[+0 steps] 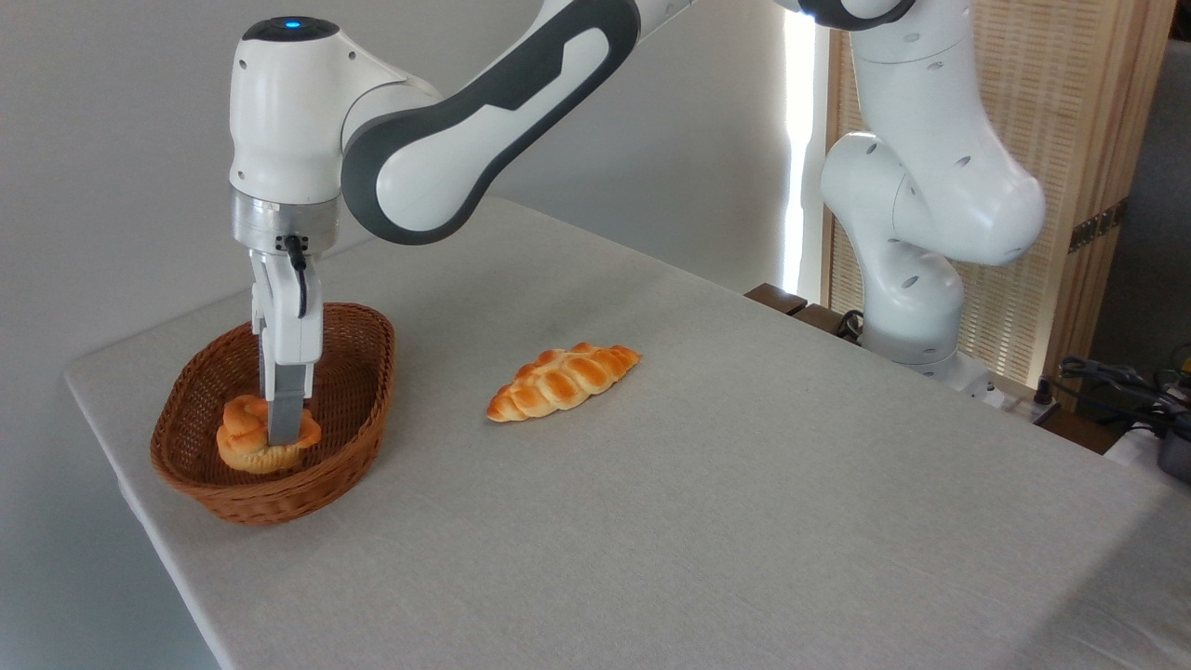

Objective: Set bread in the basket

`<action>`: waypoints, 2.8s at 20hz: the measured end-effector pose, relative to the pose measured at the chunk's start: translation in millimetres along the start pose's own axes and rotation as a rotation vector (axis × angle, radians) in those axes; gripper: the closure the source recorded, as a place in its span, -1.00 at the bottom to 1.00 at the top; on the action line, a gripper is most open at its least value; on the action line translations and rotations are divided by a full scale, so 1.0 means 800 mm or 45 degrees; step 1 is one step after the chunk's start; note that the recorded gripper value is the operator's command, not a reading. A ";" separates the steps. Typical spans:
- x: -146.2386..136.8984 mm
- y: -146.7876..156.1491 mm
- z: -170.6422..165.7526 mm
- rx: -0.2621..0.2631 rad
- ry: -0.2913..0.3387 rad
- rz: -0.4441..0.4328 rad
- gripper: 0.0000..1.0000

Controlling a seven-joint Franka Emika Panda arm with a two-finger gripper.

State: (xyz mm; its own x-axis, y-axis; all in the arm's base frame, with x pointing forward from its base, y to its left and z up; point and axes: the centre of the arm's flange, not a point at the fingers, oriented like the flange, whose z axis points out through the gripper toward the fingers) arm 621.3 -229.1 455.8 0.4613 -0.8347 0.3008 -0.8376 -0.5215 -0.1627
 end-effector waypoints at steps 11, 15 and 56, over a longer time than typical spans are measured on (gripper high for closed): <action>0.001 -0.001 0.000 0.001 0.002 -0.002 -1.00; 0.002 -0.007 -0.008 0.013 0.014 -0.069 -1.00; -0.184 -0.104 -0.271 -0.193 -0.333 -0.397 -1.00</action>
State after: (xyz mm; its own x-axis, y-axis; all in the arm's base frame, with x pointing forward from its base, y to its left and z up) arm 559.5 -24.7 628.4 0.7412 -0.6684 0.0622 -0.6710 -0.7401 0.0438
